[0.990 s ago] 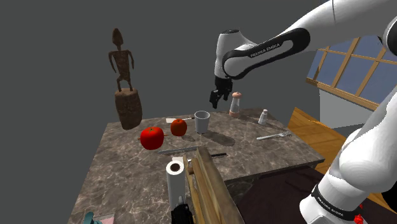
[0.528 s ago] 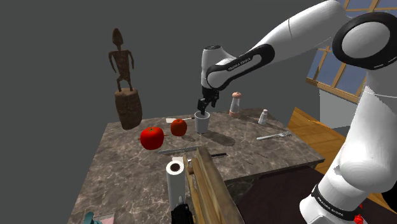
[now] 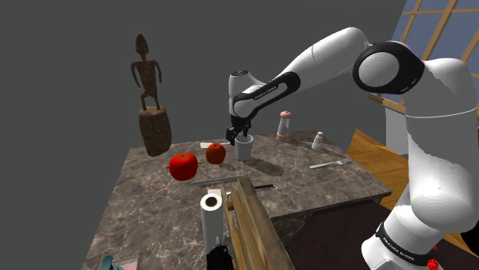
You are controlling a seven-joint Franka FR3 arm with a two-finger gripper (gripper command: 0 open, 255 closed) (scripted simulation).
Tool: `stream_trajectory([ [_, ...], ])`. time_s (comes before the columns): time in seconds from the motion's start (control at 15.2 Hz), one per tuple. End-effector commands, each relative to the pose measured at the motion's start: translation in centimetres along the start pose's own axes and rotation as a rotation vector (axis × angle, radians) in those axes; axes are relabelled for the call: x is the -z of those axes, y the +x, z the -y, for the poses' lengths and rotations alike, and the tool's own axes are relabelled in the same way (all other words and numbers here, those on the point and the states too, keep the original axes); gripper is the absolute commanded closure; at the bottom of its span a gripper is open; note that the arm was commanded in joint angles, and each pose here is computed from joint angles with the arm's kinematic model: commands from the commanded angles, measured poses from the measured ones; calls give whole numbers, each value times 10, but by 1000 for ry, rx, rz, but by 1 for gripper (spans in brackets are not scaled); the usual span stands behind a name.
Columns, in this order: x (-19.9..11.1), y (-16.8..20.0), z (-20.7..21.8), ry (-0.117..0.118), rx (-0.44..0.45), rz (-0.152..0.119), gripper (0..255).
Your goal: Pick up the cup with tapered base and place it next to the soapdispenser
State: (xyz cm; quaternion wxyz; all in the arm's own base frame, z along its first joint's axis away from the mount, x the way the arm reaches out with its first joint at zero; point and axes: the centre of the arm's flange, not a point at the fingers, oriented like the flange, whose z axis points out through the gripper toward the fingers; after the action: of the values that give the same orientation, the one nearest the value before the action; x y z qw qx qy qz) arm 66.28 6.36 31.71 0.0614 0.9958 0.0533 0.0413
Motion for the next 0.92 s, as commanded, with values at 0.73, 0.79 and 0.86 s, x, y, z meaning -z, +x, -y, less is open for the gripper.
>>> stream_trajectory([
  [0.73, -40, 4, 0, 0, 0, 0, 0],
  [0.79, -40, 4, 0, 0, 0, 0, 0],
  [0.86, -40, 4, 0, 0, 0, 0, 0],
])
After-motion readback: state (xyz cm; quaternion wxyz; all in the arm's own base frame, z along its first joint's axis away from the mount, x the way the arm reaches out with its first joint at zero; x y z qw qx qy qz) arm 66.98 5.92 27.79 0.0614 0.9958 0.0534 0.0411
